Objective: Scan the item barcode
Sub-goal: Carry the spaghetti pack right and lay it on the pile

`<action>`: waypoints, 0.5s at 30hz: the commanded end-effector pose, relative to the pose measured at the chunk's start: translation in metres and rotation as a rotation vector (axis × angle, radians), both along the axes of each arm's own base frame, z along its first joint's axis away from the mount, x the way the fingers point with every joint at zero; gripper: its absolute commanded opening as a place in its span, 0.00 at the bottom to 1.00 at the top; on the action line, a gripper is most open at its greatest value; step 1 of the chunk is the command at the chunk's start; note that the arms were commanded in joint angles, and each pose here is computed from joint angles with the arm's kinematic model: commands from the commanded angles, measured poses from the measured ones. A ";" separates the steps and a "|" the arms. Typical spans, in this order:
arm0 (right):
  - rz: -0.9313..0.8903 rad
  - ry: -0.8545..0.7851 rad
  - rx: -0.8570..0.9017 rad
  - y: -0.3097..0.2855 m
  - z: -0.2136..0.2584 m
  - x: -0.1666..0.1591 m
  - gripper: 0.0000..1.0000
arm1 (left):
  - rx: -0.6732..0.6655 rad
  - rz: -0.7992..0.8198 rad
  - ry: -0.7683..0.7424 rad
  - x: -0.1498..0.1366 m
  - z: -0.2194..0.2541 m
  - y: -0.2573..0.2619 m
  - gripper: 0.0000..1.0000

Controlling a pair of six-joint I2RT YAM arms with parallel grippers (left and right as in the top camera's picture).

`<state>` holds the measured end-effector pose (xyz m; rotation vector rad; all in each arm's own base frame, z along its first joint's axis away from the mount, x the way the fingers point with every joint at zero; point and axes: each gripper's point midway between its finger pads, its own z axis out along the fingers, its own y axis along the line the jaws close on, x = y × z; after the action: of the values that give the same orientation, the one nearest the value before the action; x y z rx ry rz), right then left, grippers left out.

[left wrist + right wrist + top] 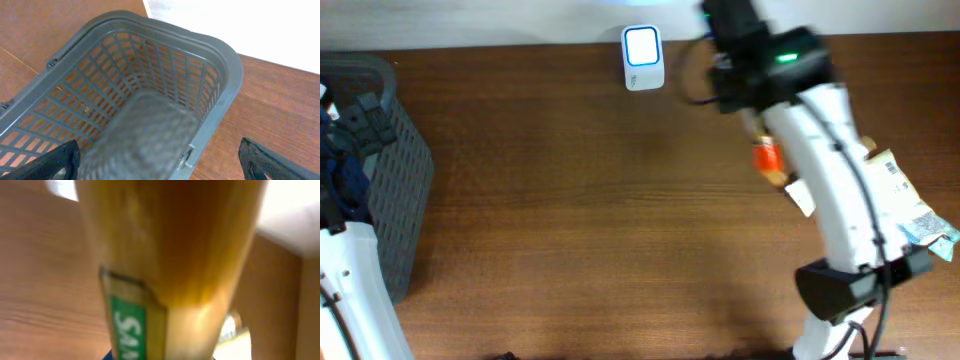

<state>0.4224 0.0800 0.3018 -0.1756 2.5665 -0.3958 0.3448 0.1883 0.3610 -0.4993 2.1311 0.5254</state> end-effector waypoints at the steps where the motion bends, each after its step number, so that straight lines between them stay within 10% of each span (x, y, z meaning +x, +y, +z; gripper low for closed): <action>1: -0.406 0.069 0.053 -0.075 -0.034 -0.005 0.04 | 0.013 -0.001 0.002 0.000 0.003 0.001 0.99; 13: -1.362 0.257 0.311 -0.232 -0.185 -0.082 0.06 | 0.013 -0.001 0.002 0.000 0.003 0.001 0.99; 15: -1.392 0.251 0.316 -0.244 -0.191 -0.087 0.61 | 0.013 -0.001 0.002 0.000 0.003 0.001 0.99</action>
<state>0.3372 -0.1501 0.1007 1.7156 2.6468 -0.4201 0.3449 0.1883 0.3612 -0.4992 2.1303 0.5255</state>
